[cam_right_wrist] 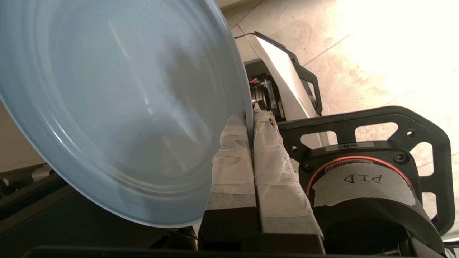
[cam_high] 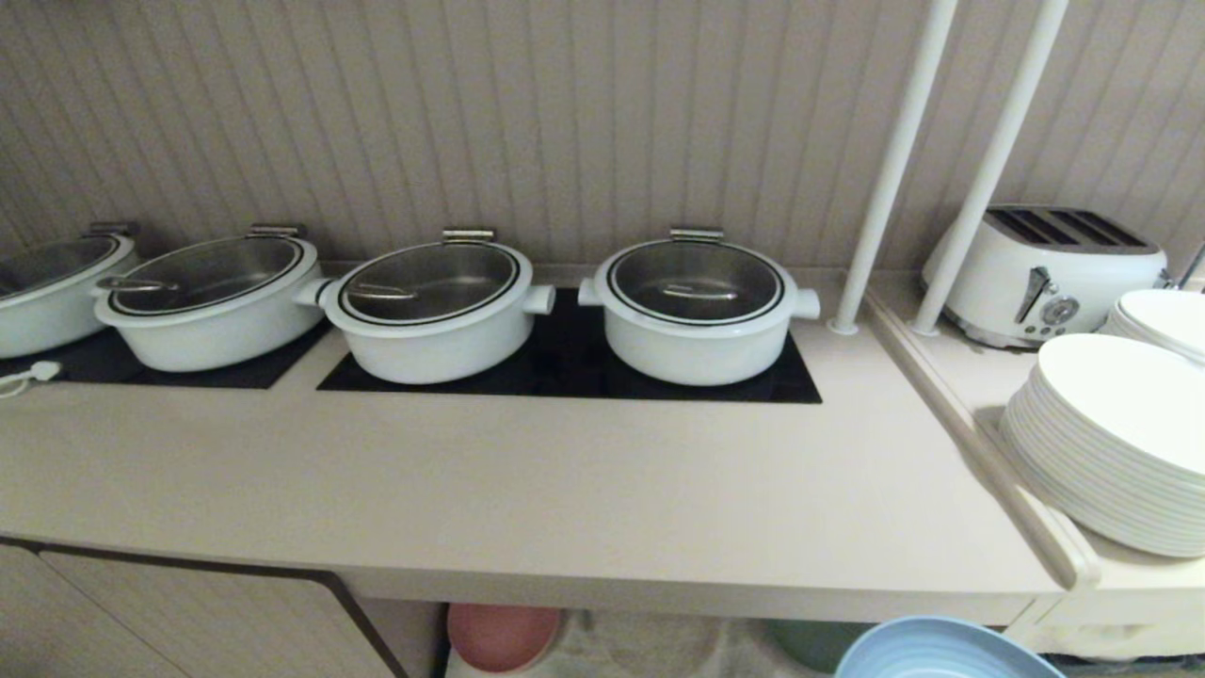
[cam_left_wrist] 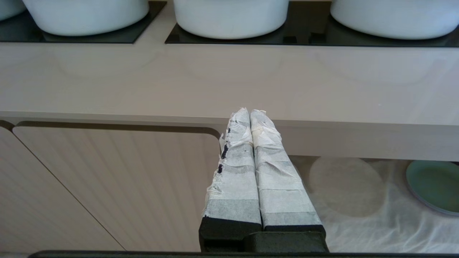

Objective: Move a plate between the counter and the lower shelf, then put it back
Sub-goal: Put the plate in the cupboard

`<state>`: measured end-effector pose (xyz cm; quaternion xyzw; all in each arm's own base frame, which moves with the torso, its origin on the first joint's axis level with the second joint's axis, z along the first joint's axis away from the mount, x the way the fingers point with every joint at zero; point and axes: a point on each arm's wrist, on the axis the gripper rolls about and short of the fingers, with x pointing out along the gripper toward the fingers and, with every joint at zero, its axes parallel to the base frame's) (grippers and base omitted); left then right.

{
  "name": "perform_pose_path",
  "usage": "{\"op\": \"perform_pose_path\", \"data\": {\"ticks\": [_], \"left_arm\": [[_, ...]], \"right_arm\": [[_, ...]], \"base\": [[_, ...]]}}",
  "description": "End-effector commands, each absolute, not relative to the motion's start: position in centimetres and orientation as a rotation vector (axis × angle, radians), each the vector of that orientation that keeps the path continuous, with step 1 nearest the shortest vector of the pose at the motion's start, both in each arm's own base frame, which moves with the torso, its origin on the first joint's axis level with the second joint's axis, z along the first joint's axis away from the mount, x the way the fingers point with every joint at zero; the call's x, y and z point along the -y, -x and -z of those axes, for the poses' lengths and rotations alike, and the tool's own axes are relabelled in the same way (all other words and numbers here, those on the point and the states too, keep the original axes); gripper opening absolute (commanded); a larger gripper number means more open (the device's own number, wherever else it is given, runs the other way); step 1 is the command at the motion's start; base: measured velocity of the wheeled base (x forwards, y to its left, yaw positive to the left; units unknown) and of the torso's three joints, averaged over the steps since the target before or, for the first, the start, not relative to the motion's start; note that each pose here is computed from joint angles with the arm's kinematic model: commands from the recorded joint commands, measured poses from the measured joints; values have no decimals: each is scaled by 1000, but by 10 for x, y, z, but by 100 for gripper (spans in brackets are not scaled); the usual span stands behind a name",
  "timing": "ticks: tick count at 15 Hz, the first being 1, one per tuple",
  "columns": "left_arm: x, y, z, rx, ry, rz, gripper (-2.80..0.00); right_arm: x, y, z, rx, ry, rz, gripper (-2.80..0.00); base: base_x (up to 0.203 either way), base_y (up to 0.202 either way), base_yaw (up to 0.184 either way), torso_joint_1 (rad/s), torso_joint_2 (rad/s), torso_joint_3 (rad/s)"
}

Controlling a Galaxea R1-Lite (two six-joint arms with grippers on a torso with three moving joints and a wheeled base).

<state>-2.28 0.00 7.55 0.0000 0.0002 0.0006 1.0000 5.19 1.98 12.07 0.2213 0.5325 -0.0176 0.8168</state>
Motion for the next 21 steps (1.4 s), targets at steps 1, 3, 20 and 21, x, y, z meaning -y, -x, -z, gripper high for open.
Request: {"op": "perform_pose_path", "data": {"ticks": [1, 3, 20, 21], "left_arm": [[0, 23, -75, 0, 0, -2, -280], [0, 23, -75, 0, 0, -2, -280], [0, 23, -75, 0, 0, -2, -280], [0, 23, -75, 0, 0, -2, -280]], "right_arm": [[-20, -53, -122, -1136, -475, 39, -280], [-20, -51, -120, -1143, -473, 42, -280], [-17, -39, -121, -1151, -515, -19, -280], [-17, -39, -121, -1151, -515, -19, -280]], "base": [[0, 0, 0, 0, 0, 0], [0, 0, 0, 0, 0, 0], [0, 0, 0, -38, 78, 43], [0, 0, 0, -133, 272, 153]]}}
